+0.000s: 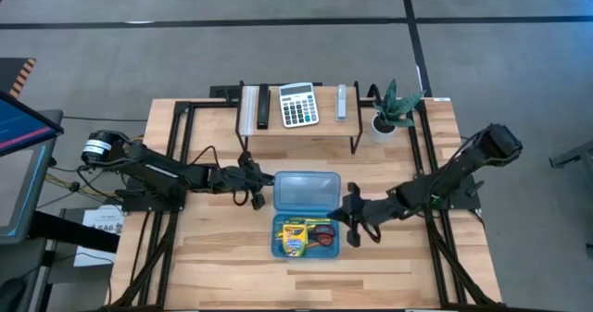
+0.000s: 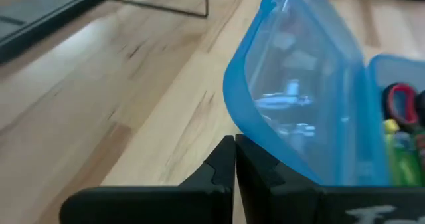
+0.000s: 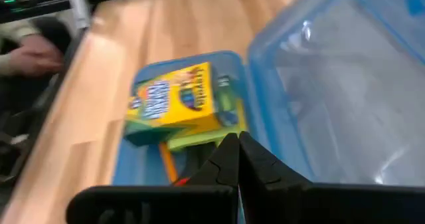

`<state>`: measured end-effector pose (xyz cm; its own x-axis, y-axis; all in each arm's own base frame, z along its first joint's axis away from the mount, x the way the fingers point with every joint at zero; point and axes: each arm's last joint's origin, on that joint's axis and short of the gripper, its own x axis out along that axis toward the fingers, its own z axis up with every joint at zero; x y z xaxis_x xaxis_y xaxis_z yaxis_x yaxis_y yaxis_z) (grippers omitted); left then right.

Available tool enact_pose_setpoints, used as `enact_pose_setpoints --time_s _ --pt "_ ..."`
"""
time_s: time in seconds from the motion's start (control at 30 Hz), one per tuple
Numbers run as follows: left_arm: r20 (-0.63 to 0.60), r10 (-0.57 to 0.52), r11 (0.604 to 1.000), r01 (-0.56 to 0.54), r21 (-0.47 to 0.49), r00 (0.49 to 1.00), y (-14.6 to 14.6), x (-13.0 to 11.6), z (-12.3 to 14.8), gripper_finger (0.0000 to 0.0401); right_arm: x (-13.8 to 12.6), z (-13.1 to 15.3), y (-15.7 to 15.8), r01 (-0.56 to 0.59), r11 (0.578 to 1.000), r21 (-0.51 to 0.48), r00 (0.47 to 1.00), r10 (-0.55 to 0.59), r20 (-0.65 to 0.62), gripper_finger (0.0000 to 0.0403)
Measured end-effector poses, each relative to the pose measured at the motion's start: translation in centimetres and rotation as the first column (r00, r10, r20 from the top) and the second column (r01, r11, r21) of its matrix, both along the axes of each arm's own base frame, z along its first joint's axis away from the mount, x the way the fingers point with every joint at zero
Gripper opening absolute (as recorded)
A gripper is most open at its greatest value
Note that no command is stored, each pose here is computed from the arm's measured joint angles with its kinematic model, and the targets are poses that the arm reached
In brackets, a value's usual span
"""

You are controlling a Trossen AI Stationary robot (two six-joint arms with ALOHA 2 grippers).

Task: Pack school essentials
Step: Close the blue supply box

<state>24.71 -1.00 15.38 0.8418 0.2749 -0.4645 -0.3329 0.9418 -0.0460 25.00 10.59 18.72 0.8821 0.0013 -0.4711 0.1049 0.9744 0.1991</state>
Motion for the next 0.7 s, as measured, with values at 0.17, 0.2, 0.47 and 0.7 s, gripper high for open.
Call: enact_pose_setpoints --time_s 0.17,0.2,0.47,0.7 --pt "0.011 -0.042 0.999 0.041 0.015 0.999 -0.8 -0.1 0.3 0.0 -0.5 -0.5 -0.2 0.087 0.994 -0.068 0.995 -0.09 -0.044 0.0016" --pt "0.01 -0.051 0.999 0.051 0.019 0.999 -1.0 -0.1 0.3 0.0 -0.7 -0.4 -0.3 0.104 0.991 -0.082 0.993 -0.107 -0.044 0.0016" --pt "-0.001 -0.125 0.989 0.125 0.078 0.992 -2.0 -0.2 0.3 0.0 -2.9 2.9 -2.0 0.288 0.946 -0.152 0.958 -0.281 0.063 0.0016" --pt "0.017 -0.181 0.977 0.177 0.119 0.983 -2.8 -0.1 0.6 0.0 -4.5 4.3 -4.1 0.453 0.867 -0.205 0.891 -0.441 0.105 0.0016"
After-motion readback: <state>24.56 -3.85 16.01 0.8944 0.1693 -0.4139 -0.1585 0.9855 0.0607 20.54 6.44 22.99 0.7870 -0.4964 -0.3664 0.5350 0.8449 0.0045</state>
